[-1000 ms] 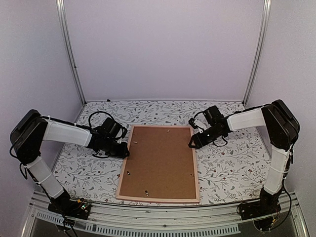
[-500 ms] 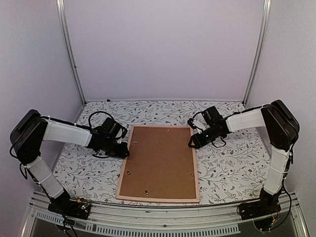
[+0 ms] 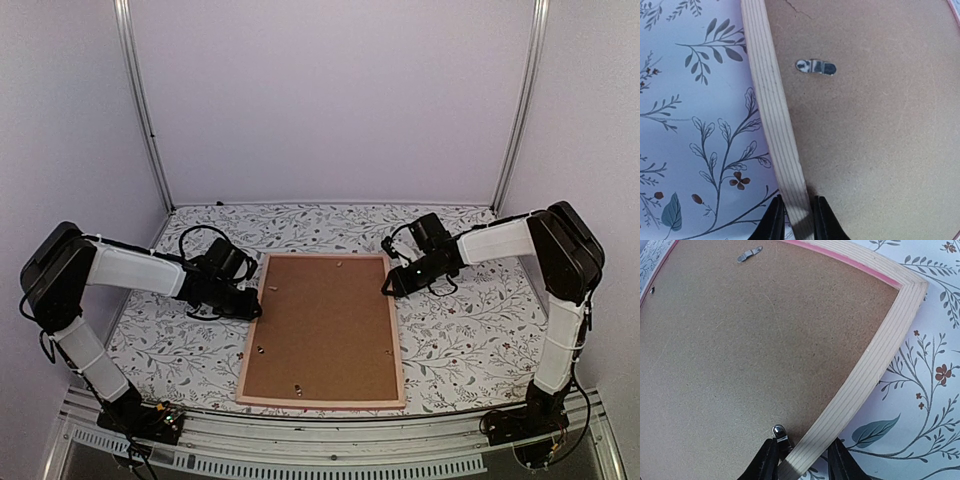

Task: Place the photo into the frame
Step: Press the fastener onto the backboard.

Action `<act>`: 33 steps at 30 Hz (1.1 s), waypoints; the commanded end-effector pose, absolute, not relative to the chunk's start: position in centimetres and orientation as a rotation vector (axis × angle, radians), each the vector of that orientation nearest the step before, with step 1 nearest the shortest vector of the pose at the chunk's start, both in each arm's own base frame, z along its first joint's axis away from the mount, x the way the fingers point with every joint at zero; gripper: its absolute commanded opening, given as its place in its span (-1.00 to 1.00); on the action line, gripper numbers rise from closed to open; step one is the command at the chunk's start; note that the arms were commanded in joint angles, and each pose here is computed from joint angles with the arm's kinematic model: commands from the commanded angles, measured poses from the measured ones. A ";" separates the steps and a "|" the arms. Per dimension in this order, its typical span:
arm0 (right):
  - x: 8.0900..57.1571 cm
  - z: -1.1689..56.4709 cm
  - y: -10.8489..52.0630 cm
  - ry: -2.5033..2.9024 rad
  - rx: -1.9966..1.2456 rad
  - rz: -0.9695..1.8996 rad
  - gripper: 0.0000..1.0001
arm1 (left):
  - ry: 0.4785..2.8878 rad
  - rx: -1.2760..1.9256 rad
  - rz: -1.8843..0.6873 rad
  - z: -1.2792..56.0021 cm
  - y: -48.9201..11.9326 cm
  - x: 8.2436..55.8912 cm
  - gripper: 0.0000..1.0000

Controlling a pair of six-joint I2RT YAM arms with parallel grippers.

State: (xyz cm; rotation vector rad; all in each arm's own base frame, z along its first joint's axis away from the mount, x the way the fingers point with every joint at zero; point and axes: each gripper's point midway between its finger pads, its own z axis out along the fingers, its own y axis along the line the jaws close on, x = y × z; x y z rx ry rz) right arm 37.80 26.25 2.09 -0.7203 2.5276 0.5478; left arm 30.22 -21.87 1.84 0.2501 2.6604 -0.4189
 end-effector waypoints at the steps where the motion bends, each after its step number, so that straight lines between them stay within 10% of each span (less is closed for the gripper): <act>1: 37.4 -0.4 24.8 2.586 -0.753 0.496 -0.48 | 2.678 0.302 -0.400 1.3 -21.3 29.5 -0.63; 9: 38.3 2.7 26.1 2.487 -0.760 0.592 -0.39 | 2.670 0.302 -0.409 1.5 -21.4 29.7 -0.63; 18: 38.5 4.6 26.9 2.465 -0.678 0.679 0.19 | 2.663 0.299 -0.419 1.8 -21.7 30.0 -0.63; 33: 32.9 3.3 25.8 2.618 -0.501 0.653 0.20 | 2.608 0.242 -0.543 4.1 -22.9 30.2 -0.54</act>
